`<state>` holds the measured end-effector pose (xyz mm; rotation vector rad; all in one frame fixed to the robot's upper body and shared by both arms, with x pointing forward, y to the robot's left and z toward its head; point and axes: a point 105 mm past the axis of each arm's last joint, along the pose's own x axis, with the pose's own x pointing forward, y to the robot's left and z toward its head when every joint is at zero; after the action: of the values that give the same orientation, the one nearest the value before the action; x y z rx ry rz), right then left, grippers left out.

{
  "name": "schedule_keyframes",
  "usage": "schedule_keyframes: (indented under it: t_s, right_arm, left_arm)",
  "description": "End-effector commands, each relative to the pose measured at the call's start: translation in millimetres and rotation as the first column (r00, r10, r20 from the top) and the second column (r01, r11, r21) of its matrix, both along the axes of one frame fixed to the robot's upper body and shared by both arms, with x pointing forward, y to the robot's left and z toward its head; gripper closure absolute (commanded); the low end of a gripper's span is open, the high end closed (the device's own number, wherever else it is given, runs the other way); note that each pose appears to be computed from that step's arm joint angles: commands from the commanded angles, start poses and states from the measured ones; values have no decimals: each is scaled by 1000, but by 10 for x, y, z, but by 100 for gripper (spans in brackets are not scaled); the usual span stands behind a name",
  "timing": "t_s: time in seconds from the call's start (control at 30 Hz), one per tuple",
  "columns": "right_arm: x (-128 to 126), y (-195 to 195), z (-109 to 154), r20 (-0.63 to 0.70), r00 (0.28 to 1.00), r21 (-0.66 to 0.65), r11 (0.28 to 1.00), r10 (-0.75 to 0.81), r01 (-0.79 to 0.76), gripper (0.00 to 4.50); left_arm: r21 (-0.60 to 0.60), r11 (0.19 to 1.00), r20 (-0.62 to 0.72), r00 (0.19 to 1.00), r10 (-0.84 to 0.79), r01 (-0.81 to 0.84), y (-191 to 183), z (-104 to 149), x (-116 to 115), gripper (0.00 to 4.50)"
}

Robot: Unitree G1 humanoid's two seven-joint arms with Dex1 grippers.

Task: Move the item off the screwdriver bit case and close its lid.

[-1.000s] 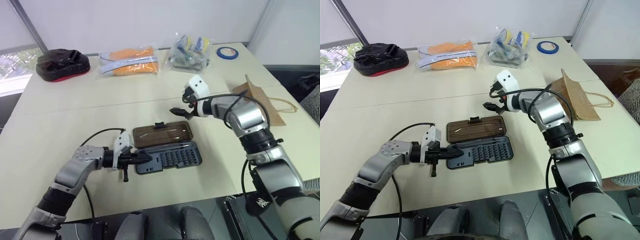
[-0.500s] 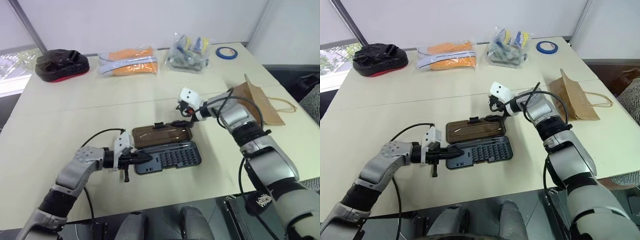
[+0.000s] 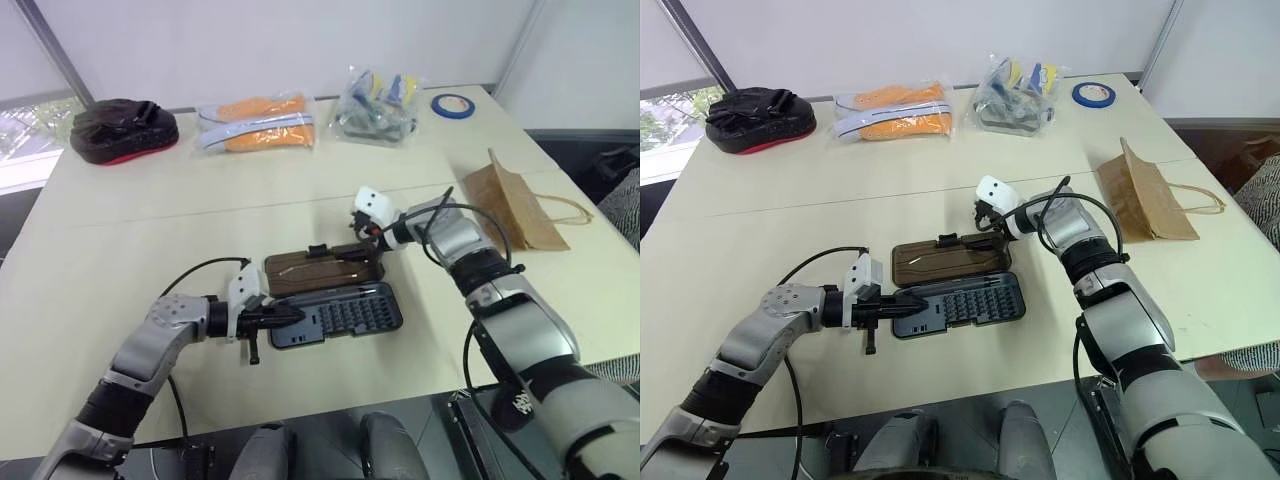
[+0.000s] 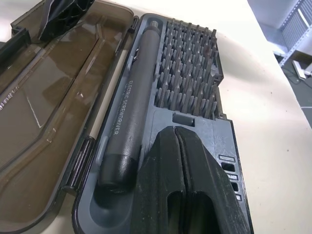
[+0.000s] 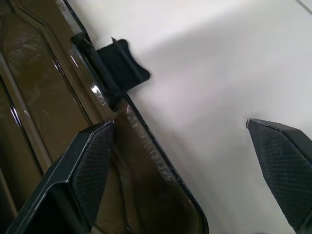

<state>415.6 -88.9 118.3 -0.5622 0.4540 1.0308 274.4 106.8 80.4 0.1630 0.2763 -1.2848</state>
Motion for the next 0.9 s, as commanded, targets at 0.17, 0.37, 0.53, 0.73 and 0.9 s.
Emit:
schedule_keyframes:
  t_s: [0.17,0.37,0.53,0.73,0.9]
  right_arm:
    - [18,14,65,31,999,-30,999,40,-39,26]
    - [-54,22,-33,-4,996,-81,993,91,-91,281]
    - [-110,17,-90,-20,991,-120,984,132,-133,448]
    - [-134,21,-93,-26,989,-124,981,148,-150,448]
    - [-169,19,-107,-45,984,-139,974,172,-177,448]
  left_arm:
    - [59,996,-44,997,65,-63,79,-174,3,450]
    - [61,995,-41,996,82,-79,105,-187,3,450]
    - [58,994,-33,995,98,-96,116,-180,15,450]
    - [54,991,-22,992,124,-122,138,-179,53,450]
    - [49,989,-19,990,138,-137,152,-168,81,450]
